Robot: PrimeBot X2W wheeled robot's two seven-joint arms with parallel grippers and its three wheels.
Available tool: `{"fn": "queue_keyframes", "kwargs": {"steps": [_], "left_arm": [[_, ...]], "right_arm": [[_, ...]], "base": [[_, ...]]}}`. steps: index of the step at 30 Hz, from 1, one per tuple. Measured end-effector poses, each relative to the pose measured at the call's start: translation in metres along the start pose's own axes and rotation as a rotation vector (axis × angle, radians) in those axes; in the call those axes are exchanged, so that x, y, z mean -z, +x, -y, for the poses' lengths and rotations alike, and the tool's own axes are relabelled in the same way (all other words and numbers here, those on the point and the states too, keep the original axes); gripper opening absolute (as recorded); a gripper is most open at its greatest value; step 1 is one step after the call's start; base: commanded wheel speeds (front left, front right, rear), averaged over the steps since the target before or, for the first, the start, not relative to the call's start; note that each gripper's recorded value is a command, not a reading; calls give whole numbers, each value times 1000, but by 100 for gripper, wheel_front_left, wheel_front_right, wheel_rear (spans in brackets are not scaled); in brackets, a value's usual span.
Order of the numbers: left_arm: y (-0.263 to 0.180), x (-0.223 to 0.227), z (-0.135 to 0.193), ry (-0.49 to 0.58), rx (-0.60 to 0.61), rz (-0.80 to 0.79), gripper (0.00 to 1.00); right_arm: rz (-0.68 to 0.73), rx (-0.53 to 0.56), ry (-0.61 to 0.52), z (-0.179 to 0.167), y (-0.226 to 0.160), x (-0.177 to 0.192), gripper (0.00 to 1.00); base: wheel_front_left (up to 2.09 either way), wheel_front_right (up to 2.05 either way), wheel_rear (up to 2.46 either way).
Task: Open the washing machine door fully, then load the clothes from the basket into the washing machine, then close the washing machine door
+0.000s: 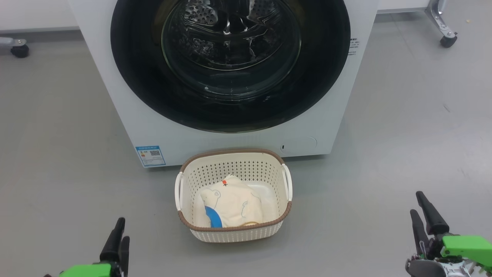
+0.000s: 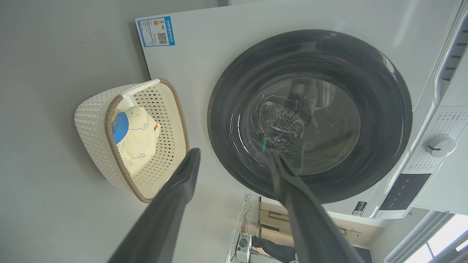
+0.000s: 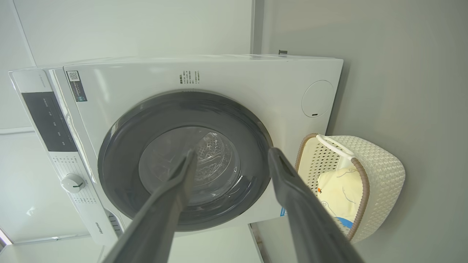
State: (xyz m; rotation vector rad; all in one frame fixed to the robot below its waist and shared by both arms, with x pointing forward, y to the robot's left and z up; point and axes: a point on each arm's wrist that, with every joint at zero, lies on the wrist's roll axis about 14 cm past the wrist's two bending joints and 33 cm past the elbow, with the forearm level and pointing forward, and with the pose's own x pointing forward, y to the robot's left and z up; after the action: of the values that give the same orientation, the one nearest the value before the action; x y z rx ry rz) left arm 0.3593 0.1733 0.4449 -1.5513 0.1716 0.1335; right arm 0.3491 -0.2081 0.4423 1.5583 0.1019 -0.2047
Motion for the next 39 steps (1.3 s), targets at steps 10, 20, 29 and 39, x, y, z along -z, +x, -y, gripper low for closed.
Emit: {"fn": "queue_keyframes", "kwargs": {"steps": [10, 20, 29, 39], "left_arm": [[4, 5, 8, 82, 22, -10, 100], [9, 0, 15, 307, 21, 4, 100], [9, -2, 14, 531, -1, 21, 100], [8, 2, 22, 773, 23, 35, 100]], "right_arm": [[22, 2, -119, -1, 0, -8, 100], [33, -8, -337, -8, 2, -16, 100], [45, -31, -594, -19, 4, -19, 100], [54, -56, -827, -29, 5, -18, 100]], "base": [[0, 0, 0], [0, 0, 0], [0, 0, 0], [0, 0, 0]]}}
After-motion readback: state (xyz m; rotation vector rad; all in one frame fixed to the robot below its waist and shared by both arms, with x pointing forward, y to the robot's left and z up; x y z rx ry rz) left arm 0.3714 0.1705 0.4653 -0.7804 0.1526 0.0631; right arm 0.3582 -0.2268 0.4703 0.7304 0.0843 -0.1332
